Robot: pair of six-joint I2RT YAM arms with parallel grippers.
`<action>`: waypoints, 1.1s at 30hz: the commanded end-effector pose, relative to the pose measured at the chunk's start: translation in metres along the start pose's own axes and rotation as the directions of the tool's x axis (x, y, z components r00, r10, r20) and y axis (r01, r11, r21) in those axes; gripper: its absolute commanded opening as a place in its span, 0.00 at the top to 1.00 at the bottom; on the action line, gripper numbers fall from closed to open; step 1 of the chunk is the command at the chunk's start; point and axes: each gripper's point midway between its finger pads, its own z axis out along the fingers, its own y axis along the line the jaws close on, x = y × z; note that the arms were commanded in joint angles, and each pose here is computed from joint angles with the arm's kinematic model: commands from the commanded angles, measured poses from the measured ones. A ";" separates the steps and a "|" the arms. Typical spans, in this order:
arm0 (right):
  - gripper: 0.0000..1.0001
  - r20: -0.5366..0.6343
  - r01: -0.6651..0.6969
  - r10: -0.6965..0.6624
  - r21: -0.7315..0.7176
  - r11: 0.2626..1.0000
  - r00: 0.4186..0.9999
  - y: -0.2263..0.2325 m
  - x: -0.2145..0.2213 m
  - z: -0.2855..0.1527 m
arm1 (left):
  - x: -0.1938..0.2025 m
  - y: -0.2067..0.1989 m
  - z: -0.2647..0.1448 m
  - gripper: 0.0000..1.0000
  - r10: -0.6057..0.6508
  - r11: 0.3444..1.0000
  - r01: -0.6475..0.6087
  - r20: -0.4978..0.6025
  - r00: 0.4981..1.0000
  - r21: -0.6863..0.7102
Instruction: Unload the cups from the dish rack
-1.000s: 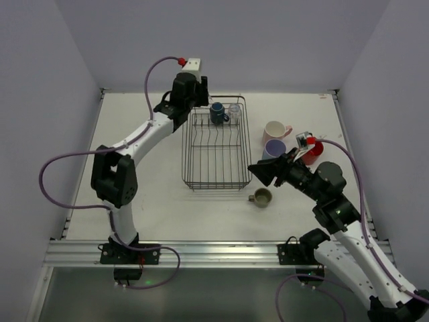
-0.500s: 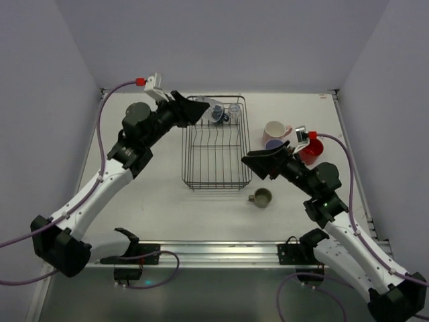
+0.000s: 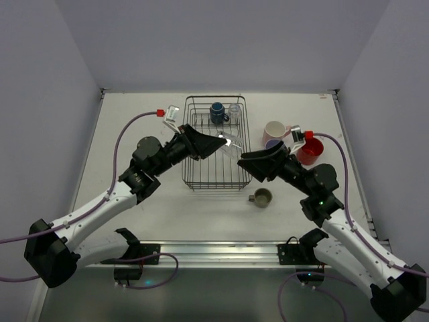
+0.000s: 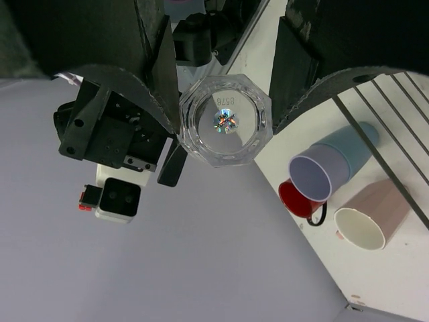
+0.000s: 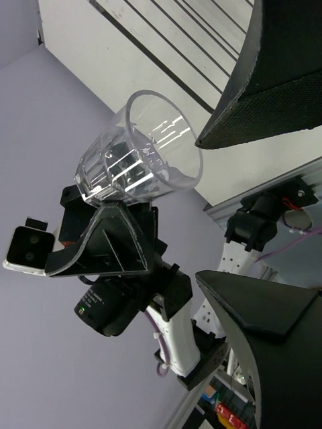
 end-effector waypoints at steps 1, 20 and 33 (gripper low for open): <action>0.25 0.031 0.023 -0.022 -0.033 0.999 0.999 0.009 -0.009 0.004 | -0.013 -0.040 -0.001 1.00 0.009 0.988 -0.014 0.037 0.999 0.154; 0.55 0.007 0.015 -0.015 -0.030 0.999 1.000 0.007 -0.005 0.018 | 0.033 -0.018 -0.006 1.00 -0.025 0.989 0.031 -0.048 0.999 0.146; 1.00 -0.343 0.131 -0.032 0.270 0.954 0.939 -0.014 0.051 -0.009 | -0.019 0.002 -0.053 0.04 0.378 0.902 -0.376 -0.031 0.925 -0.214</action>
